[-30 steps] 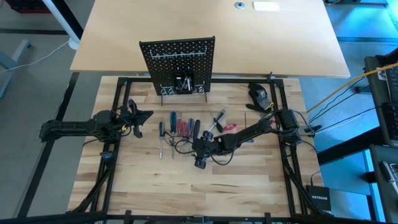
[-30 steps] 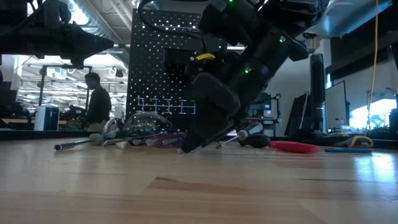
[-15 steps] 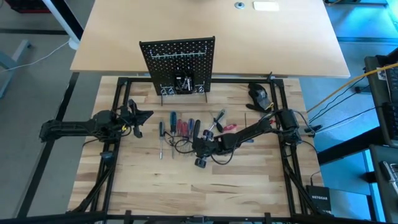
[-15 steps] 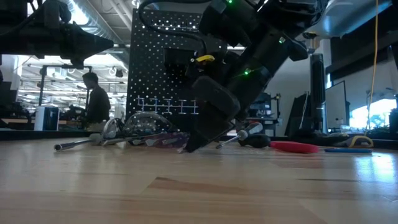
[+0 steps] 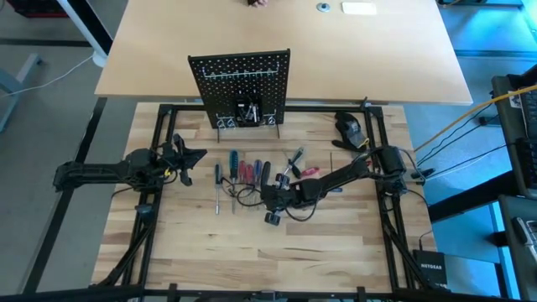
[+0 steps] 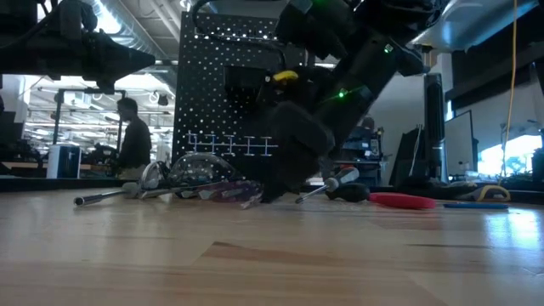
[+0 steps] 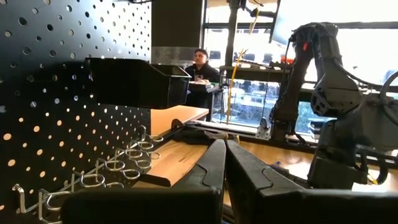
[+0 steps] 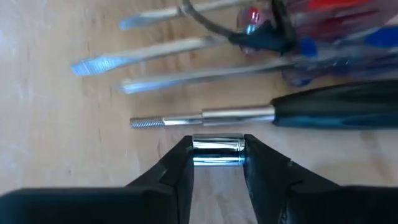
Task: Hang tools onto peg board
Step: Put the metal socket into the black bin on the peg board, then hang the black and grey screwdriver on the peg board
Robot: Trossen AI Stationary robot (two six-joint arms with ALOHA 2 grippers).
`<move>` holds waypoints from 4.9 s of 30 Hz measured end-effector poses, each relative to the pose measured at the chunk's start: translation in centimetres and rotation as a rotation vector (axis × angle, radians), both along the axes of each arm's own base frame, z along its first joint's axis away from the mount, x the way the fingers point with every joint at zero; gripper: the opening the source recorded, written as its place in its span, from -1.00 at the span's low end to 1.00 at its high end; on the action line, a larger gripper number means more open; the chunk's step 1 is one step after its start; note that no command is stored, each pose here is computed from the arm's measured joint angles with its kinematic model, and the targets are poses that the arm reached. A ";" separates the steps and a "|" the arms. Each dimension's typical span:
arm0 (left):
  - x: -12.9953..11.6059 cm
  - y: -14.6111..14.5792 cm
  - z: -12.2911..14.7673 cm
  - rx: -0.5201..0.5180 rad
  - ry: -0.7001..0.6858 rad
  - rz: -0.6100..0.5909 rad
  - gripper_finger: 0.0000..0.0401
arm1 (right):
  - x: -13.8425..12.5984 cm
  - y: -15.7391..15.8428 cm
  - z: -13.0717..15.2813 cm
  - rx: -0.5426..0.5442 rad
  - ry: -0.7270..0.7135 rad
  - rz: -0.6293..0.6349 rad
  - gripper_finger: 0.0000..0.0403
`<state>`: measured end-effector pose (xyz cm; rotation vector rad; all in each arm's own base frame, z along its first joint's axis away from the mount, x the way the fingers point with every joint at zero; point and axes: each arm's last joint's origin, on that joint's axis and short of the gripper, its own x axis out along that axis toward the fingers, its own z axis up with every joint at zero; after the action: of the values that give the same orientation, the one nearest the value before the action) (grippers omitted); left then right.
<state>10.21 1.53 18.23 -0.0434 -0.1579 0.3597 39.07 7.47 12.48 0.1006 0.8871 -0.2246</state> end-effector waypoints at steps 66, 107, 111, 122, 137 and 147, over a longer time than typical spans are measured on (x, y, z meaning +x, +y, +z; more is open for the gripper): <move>0.0 0.0 0.0 0.006 0.004 0.001 -0.99 | -0.5 -16.4 16.8 -0.384 -0.844 -0.254 -0.27; 0.0 0.0 0.0 0.003 0.003 0.000 -0.99 | -4.9 -3.3 10.9 0.021 -0.088 -0.285 0.10; 0.0 0.0 0.0 0.002 0.002 0.000 -0.99 | -4.3 -3.0 9.0 0.054 -0.024 -0.255 0.10; 0.0 0.0 0.0 0.000 0.000 0.000 -0.99 | -3.4 -4.6 6.4 0.208 0.008 -0.508 0.10; 0.0 0.0 0.0 0.000 0.001 0.000 -0.99 | -3.0 -6.1 2.2 0.189 0.136 -0.640 0.10; 0.0 0.0 0.0 -0.001 0.002 0.000 -0.99 | -2.8 -7.4 1.8 0.220 0.071 -0.718 0.10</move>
<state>10.22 1.52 18.21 -0.0436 -0.1556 0.3595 36.26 0.08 14.30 0.6230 0.9169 -0.8018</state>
